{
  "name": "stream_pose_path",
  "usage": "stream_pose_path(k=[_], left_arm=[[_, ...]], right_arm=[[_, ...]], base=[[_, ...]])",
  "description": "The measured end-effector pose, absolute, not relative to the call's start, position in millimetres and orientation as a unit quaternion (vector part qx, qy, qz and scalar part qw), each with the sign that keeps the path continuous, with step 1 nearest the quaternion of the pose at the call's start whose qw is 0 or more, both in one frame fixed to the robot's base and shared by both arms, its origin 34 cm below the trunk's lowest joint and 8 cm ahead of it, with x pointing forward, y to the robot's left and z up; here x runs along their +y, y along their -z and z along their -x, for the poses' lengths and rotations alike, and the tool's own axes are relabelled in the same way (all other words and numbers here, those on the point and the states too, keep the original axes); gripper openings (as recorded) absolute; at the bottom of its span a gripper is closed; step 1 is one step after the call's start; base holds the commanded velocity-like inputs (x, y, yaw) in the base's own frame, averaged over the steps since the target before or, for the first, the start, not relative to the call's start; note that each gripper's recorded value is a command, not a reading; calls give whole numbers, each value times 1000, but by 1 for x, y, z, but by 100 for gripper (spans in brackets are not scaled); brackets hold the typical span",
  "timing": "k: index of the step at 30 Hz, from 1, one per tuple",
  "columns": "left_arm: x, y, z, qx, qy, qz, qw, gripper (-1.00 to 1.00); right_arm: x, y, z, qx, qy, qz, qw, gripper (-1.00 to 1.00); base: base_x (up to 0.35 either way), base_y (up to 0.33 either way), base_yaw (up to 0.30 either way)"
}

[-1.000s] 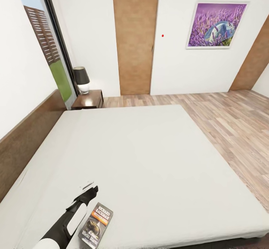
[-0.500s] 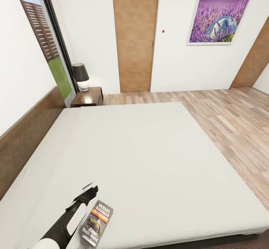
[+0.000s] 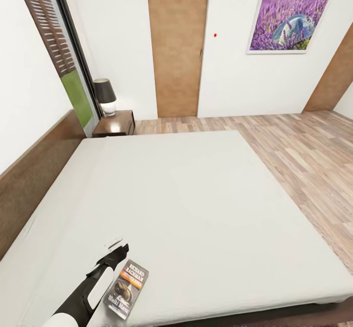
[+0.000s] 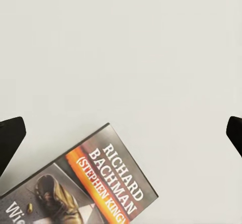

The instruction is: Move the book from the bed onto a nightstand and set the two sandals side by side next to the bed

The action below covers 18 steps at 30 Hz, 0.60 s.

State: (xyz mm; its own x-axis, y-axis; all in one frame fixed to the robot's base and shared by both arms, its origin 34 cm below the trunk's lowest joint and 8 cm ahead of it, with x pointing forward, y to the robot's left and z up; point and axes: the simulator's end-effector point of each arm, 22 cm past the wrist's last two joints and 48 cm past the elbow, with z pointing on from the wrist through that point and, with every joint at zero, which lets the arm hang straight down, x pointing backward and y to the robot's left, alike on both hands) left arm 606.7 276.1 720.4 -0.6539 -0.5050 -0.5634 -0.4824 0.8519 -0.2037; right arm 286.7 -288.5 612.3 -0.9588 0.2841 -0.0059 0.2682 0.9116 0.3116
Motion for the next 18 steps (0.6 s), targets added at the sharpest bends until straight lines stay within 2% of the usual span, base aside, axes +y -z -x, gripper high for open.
stream_pose_path(k=[18], left_arm=[[275, -707, -599, 914, 15, 271, 303, 100]], right_arm=[[-289, -607, -276, 978, -153, -144, 12, 100]], base=[[0, 0, 0]])
